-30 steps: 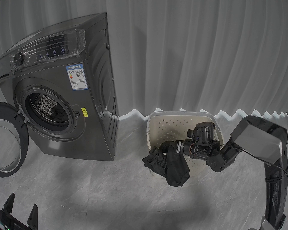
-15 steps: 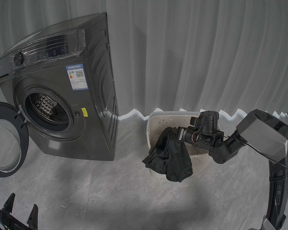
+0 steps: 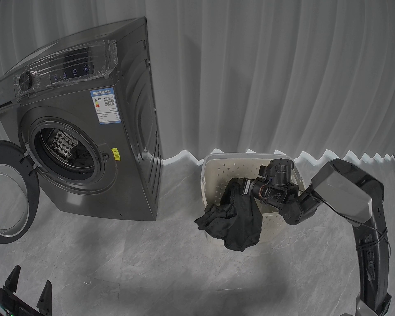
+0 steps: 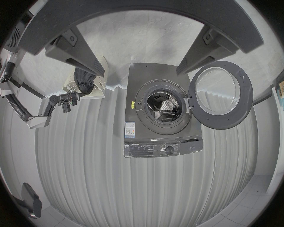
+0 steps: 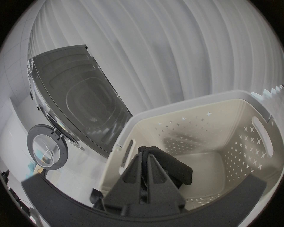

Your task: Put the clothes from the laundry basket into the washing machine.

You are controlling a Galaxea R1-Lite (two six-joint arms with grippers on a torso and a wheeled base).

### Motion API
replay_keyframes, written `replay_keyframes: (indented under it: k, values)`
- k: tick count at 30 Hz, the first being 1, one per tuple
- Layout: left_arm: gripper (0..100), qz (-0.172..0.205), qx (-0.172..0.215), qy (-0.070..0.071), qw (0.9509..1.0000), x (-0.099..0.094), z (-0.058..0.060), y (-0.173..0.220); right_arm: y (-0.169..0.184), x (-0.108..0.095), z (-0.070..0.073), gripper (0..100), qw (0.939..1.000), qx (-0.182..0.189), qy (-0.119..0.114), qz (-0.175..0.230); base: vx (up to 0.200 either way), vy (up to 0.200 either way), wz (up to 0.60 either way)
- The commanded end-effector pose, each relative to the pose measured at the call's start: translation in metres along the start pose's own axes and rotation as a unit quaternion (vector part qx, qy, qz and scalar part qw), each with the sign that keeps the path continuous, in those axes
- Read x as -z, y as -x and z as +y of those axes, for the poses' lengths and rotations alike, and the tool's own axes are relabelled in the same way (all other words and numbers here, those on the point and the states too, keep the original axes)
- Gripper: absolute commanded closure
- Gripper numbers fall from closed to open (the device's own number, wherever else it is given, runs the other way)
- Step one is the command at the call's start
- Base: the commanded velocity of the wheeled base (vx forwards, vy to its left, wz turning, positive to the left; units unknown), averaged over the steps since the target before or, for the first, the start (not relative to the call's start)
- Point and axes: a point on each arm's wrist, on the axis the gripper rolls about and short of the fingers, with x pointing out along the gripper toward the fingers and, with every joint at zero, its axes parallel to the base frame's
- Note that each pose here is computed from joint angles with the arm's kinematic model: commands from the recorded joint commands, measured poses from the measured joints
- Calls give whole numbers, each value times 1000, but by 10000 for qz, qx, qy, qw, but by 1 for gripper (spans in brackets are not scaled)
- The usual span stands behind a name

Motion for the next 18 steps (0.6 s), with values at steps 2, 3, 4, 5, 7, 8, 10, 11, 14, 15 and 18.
replay_keyframes:
  k: [2,3,4,5,7,8,10,11,14,15,18]
  values:
    - [0,7,-5,8,10000,5,0,0,-6,15,-6,0,9999,61,1,145,0,0,0]
    - [0,7,-5,8,10000,5,0,0,-6,15,-6,0,9999,58,2,138,0,0,0]
    - [0,7,-5,8,10000,5,0,0,-6,15,-6,0,9999,57,2,155,0,0,0]
    - [0,7,-5,0,10000,5,0,0,-5,16,-6,0,9998,65,0,177,0,0,0]
    - [0,7,-5,8,10000,5,0,0,-5,16,-7,0,9998,86,8,193,0,0,0]
    - [0,7,-5,8,10000,5,0,0,-5,16,-7,0,9998,86,8,193,0,0,0]
    - [0,7,-5,8,10000,5,0,0,-3,16,-13,0,9995,159,114,254,0,0,0]
    - [0,7,-5,8,10000,5,0,0,-2,17,-15,0,9993,189,149,300,0,0,0]
    - [0,7,-5,8,10000,5,0,0,2,24,-19,0,9983,254,284,447,0,0,0]
    - [0,7,-5,8,10000,5,0,0,4,28,-20,0,9976,269,350,531,0,0,0]
    - [0,7,-5,8,10000,5,0,0,7,39,-23,0,9954,310,549,720,0,0,0]
